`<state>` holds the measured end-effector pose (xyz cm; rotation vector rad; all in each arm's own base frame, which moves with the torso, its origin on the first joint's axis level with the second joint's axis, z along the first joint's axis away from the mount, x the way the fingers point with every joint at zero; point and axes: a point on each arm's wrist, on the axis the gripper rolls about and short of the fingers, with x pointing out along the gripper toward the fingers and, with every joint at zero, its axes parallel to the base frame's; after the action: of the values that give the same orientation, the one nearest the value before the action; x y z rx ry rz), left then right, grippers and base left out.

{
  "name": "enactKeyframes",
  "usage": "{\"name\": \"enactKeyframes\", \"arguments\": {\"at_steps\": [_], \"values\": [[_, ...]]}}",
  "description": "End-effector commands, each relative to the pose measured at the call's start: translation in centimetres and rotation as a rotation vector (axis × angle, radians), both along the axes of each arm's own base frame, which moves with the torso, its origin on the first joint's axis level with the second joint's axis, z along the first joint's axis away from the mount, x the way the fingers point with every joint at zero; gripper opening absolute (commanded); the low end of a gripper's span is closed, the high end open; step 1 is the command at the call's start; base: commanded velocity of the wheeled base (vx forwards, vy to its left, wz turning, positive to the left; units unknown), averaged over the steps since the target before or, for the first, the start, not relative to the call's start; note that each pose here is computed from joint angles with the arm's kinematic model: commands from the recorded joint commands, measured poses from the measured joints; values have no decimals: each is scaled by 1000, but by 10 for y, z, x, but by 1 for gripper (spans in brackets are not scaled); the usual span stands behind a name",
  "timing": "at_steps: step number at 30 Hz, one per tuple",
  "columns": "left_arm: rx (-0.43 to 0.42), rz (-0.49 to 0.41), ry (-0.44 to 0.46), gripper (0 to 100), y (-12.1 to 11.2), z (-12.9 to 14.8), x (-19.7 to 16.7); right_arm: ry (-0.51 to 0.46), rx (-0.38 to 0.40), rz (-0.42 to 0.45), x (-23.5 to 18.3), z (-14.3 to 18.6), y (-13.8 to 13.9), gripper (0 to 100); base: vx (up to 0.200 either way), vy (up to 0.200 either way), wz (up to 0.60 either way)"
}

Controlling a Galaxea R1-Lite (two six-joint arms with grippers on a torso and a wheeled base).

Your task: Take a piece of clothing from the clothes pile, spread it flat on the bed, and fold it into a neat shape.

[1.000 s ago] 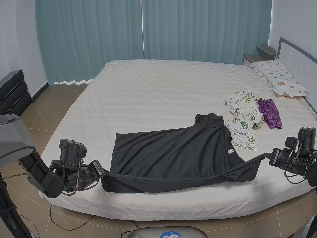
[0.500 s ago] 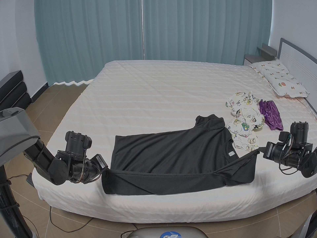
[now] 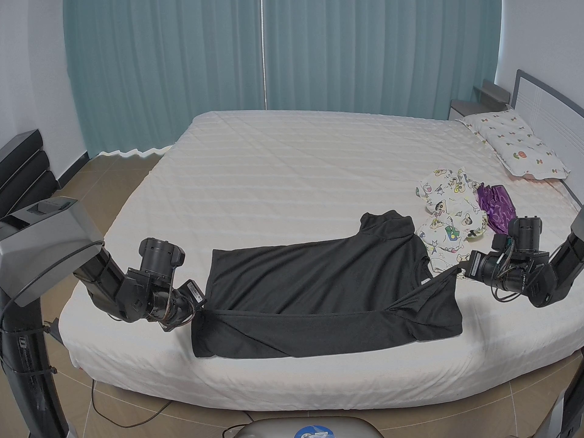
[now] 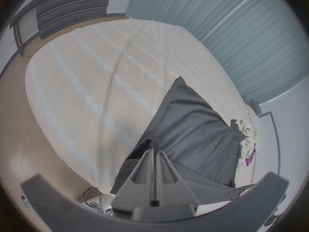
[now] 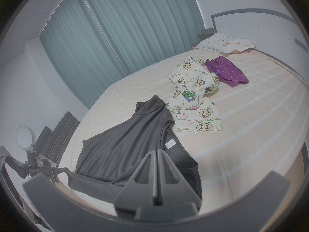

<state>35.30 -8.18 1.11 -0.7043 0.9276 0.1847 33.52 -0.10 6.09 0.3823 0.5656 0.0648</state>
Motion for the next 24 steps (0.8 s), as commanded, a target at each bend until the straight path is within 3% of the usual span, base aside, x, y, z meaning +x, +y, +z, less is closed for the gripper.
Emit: {"name": "enactKeyframes", "arguments": {"at_steps": [1, 14, 15, 17, 18, 23, 24], "values": [[8, 2, 37, 0, -3, -13, 15, 39, 1, 12, 22, -24, 8, 0, 0, 0, 0], [28, 2, 73, 0, -8, -15, 28, 37, 11, 3, 57, -48, 17, 0, 0, 0, 0], [32, 2, 88, 0, -8, -14, 30, 40, 12, 6, 58, -51, 18, 100, 0, 0, 0], [34, 4, 102, 0, -9, -13, 32, 42, 14, 6, 59, -54, 18, 100, 0, 0, 0], [35, 4, 105, 100, -10, -13, 32, 42, 15, 5, 59, -54, 18, 100, 0, 0, 0], [23, 41, 123, 100, -9, -9, 35, 52, 59, -14, 57, -54, 17, 100, 0, 0, 0], [9, 52, 130, 100, -7, -9, 34, 52, 110, -45, 56, -48, 17, 100, 0, 0, 0]]}}
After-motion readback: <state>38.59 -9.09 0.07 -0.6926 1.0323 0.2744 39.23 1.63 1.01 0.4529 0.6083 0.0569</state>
